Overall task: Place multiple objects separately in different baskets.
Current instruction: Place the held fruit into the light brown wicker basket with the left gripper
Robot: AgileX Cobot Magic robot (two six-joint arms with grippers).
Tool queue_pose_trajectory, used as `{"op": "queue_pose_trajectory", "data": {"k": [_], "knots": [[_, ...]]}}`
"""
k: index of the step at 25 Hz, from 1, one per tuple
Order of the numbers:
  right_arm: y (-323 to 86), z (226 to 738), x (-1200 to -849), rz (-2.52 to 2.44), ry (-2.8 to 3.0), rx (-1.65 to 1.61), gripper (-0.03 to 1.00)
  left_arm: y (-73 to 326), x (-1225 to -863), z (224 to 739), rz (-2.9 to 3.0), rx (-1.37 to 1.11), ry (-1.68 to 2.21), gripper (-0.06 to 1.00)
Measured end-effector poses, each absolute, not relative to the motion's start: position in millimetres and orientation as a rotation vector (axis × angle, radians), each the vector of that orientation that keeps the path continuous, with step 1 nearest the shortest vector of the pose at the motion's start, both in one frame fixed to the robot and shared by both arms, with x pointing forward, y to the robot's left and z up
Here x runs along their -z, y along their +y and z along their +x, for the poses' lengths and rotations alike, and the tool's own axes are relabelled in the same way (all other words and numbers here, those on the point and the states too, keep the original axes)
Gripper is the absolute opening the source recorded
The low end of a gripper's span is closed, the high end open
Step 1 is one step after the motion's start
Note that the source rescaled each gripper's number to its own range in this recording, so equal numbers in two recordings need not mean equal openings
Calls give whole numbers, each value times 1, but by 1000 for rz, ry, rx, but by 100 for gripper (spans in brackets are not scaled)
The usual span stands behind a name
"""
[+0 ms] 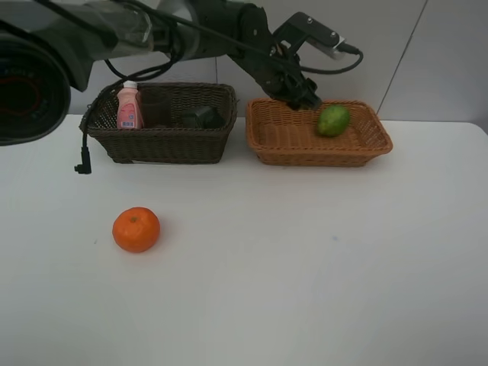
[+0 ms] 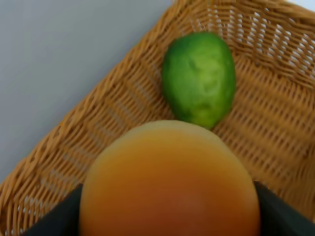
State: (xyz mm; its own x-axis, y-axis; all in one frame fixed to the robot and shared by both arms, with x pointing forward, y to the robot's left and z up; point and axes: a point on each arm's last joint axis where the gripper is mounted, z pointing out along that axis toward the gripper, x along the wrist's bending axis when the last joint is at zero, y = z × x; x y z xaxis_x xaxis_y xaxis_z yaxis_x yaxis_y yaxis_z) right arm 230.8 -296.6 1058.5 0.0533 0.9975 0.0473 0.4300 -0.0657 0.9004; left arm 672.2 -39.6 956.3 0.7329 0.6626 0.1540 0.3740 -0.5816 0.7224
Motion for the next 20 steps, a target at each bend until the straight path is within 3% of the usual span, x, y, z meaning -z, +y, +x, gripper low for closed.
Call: {"op": "queue_pose_trajectory", "data": {"k": [20], "knots": [[-297, 231, -1058, 1596, 1468, -976, 100, -39, -919, 682, 2240, -541, 802, 76]]}}
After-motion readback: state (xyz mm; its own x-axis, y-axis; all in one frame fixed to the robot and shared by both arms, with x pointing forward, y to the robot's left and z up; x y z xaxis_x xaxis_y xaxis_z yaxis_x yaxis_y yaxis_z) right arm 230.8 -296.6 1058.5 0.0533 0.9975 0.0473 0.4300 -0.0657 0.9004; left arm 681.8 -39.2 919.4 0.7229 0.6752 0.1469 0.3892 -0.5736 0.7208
